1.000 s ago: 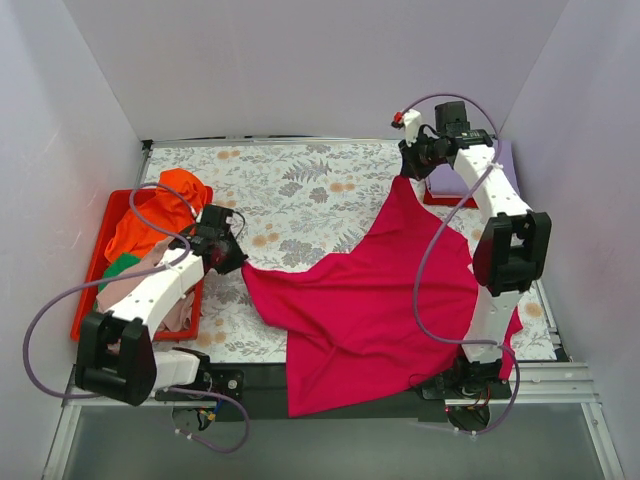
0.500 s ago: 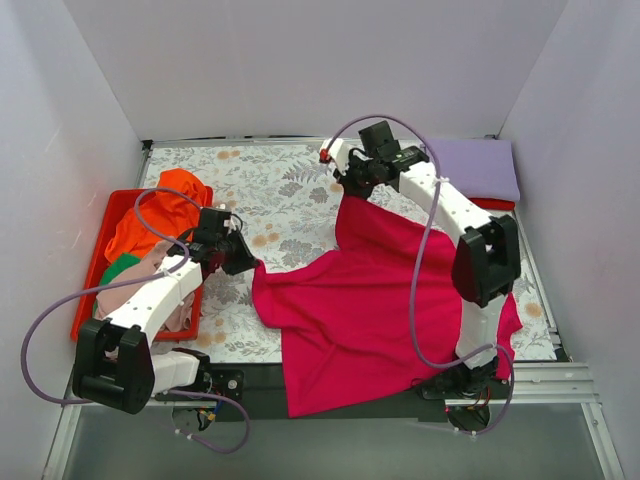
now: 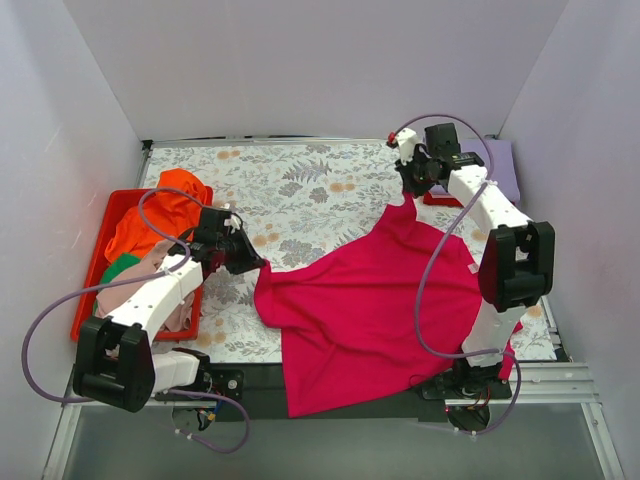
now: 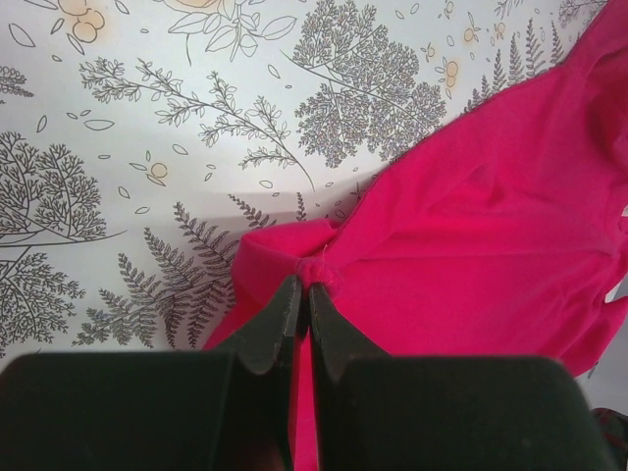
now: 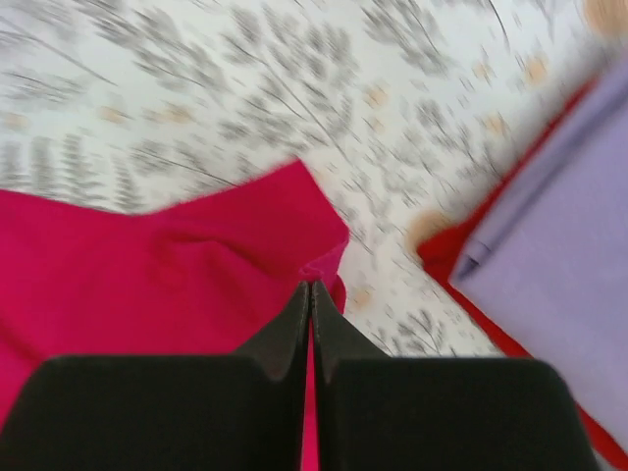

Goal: Fold and stack the t-shirts
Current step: Flatten the tshirt out

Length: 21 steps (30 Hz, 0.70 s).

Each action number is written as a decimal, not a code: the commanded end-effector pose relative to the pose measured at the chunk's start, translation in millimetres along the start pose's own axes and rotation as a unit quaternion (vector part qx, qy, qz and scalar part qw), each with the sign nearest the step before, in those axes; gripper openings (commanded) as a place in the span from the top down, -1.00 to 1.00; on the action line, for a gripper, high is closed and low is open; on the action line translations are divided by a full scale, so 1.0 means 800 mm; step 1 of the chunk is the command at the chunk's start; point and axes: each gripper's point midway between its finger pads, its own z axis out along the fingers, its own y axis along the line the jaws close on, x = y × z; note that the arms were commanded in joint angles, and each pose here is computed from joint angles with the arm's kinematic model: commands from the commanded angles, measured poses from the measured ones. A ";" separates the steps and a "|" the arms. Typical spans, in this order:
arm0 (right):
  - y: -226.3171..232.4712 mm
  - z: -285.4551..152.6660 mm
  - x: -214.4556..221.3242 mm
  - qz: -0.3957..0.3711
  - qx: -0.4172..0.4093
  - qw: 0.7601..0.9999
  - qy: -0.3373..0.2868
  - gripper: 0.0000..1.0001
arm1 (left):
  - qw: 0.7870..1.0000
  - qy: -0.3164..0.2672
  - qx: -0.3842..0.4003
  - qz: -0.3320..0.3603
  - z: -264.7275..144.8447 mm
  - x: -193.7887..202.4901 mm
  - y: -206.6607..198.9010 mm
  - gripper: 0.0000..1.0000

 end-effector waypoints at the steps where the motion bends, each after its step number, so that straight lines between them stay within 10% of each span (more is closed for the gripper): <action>1: 0.055 -0.042 -0.063 -0.042 -0.095 0.990 -0.094 0.97 | 0.999 -0.026 0.027 0.023 -0.016 -0.023 -0.023 1.00; 10: 0.042 -0.149 -0.160 -0.022 -0.123 0.970 -0.209 0.97 | 0.982 -0.171 0.039 0.075 -0.107 -0.109 -0.070 1.00; 21: -0.015 -0.374 -0.253 -0.130 0.072 0.923 -0.354 0.97 | 0.913 -0.384 0.082 0.112 -0.265 -0.203 -0.140 1.00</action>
